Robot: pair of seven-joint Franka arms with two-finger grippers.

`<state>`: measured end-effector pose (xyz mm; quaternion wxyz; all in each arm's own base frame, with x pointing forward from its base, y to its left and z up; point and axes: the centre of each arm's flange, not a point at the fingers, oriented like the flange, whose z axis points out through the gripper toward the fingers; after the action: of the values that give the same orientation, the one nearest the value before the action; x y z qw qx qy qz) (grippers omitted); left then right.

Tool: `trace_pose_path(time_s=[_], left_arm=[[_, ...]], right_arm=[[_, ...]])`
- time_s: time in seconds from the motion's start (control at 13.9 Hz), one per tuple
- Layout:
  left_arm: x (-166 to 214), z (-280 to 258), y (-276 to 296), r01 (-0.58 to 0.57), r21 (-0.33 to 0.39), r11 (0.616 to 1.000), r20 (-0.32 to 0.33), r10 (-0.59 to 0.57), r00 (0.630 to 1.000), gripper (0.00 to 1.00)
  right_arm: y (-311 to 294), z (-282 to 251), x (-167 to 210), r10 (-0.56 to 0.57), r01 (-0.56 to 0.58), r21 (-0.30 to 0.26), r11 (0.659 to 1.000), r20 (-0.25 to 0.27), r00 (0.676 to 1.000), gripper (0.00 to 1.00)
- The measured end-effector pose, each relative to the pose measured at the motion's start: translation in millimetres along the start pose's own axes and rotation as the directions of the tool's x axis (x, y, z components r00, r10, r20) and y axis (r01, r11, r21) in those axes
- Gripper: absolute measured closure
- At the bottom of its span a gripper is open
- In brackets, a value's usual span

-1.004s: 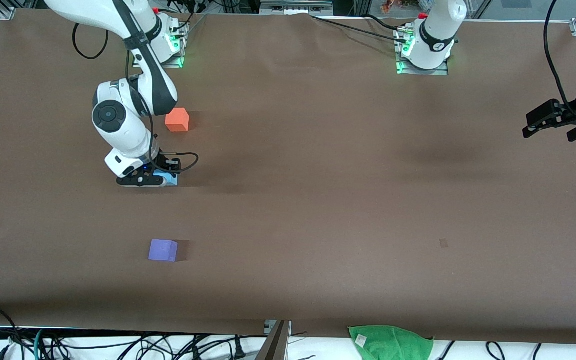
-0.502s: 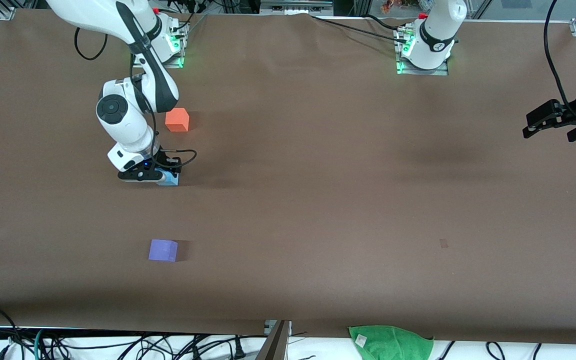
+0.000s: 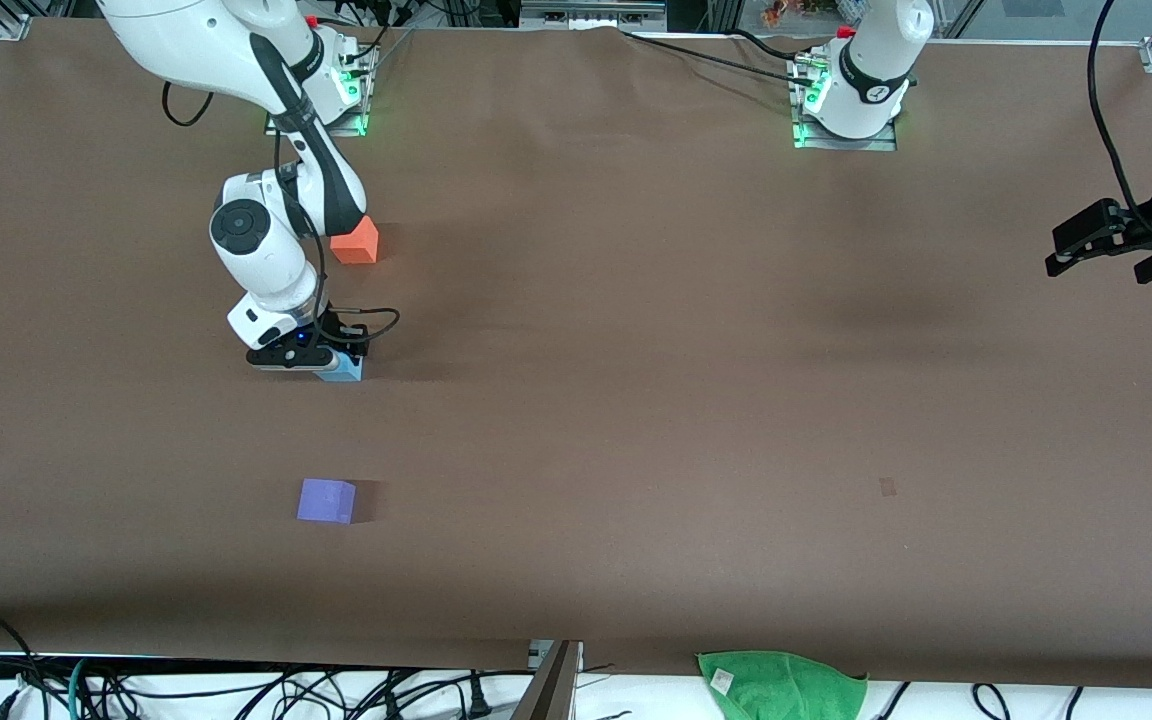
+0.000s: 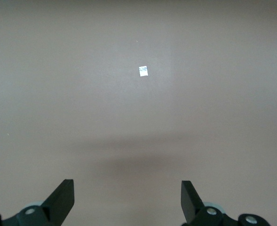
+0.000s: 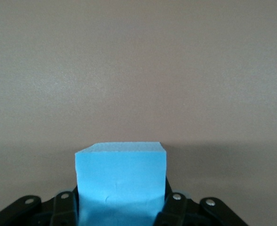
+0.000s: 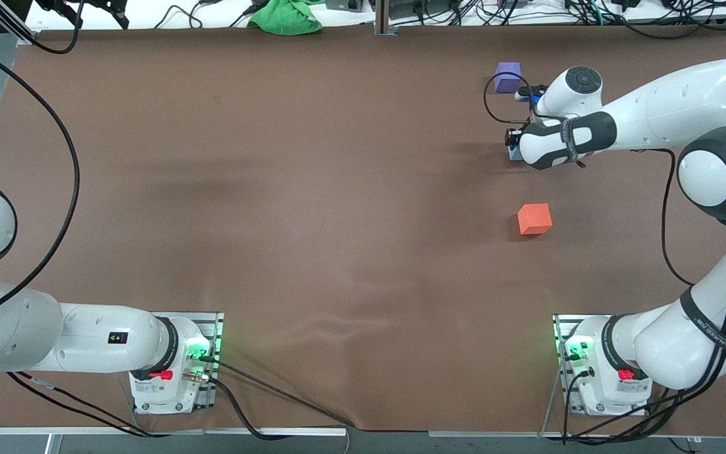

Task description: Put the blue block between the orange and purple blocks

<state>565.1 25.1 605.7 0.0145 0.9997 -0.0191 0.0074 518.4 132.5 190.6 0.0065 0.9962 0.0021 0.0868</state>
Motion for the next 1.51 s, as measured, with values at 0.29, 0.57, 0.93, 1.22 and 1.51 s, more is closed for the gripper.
trace_pose_path(time_s=[0.29,0.57,0.93,1.22,1.51], left_arm=[[4,11,2,-0.004,-0.001,1.000,0.026,0.004,1.000,0.00],[5,13,2,-0.004,-0.001,1.000,0.031,0.004,1.000,0.00],[5,13,2,-0.003,-0.001,1.000,0.031,0.003,1.000,0.00],[4,13,2,-0.003,-0.002,1.000,0.039,0.003,0.999,0.00],[4,8,2,-0.003,-0.001,1.000,0.033,0.003,0.999,0.00]], right_arm=[[0,2,-1,-0.001,0.001,0.000,1.000,-0.002,1.000,0.20],[-6,-16,13,-0.015,0.015,-0.005,1.000,0.039,0.999,0.00],[-13,-100,63,-0.085,0.089,-0.011,0.996,0.171,0.981,0.00],[8,-179,103,-0.141,0.151,-0.011,0.989,0.285,0.948,0.00],[20,-238,123,-0.167,0.179,-0.006,0.984,0.341,0.925,0.00]])
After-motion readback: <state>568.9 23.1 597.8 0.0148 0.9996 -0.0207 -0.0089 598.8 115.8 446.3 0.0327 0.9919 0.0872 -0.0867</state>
